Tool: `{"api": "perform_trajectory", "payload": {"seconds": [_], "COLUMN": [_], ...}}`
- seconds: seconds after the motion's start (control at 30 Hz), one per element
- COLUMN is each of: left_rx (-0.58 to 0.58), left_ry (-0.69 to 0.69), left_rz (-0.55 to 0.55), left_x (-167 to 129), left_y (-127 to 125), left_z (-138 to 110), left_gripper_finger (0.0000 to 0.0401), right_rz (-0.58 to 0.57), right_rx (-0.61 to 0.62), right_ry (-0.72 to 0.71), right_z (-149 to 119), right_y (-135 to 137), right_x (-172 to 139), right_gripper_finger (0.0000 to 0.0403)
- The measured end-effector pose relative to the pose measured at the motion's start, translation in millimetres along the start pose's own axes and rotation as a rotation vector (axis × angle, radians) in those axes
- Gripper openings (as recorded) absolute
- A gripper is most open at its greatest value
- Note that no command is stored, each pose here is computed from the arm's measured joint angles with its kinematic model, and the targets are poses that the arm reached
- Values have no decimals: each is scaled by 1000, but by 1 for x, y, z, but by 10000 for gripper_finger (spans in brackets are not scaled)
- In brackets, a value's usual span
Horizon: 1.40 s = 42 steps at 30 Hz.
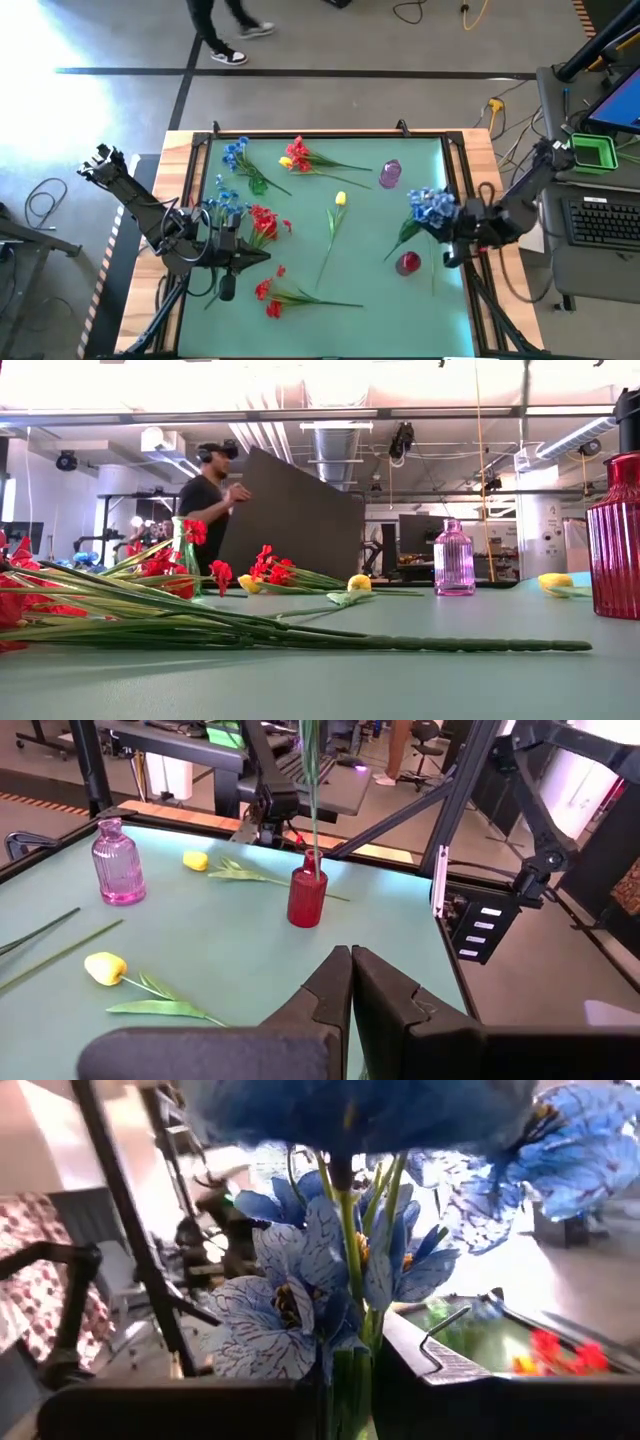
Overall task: Sort flowers into vase by color
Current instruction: Put the left blue flower into the red vase
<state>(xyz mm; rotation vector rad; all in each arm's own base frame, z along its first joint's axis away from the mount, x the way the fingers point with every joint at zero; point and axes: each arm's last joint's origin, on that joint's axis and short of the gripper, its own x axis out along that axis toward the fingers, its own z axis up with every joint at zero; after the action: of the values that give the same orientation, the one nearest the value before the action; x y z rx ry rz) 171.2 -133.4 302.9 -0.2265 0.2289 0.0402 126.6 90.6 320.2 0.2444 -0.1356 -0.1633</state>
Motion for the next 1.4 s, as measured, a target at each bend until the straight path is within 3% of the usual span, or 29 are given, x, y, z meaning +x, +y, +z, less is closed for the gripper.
{"api": "perform_trajectory", "payload": {"seconds": [0.17,0.5,0.93,1.17,1.4], "left_rx": [0,0,-11,-12,-13], "left_ry": [0,0,0,0,-3], "left_rz": [0,0,0,0,5], "left_x": [0,0,0,0,0], "left_y": [0,0,0,0,0], "left_z": [0,0,0,0,0], "left_gripper_finger": [0,0,0,0,0], "right_rz": [-53,8,5,1,13], "right_rx": [18,41,-47,-21,-22], "right_ry": [83,114,172,207,236], "right_z": [13,45,43,52,42], "right_y": [-4,-1,-7,-14,-9], "right_x": [-8,-19,-24,-29,-26], "right_gripper_finger": [43,43,43,43,43]}}
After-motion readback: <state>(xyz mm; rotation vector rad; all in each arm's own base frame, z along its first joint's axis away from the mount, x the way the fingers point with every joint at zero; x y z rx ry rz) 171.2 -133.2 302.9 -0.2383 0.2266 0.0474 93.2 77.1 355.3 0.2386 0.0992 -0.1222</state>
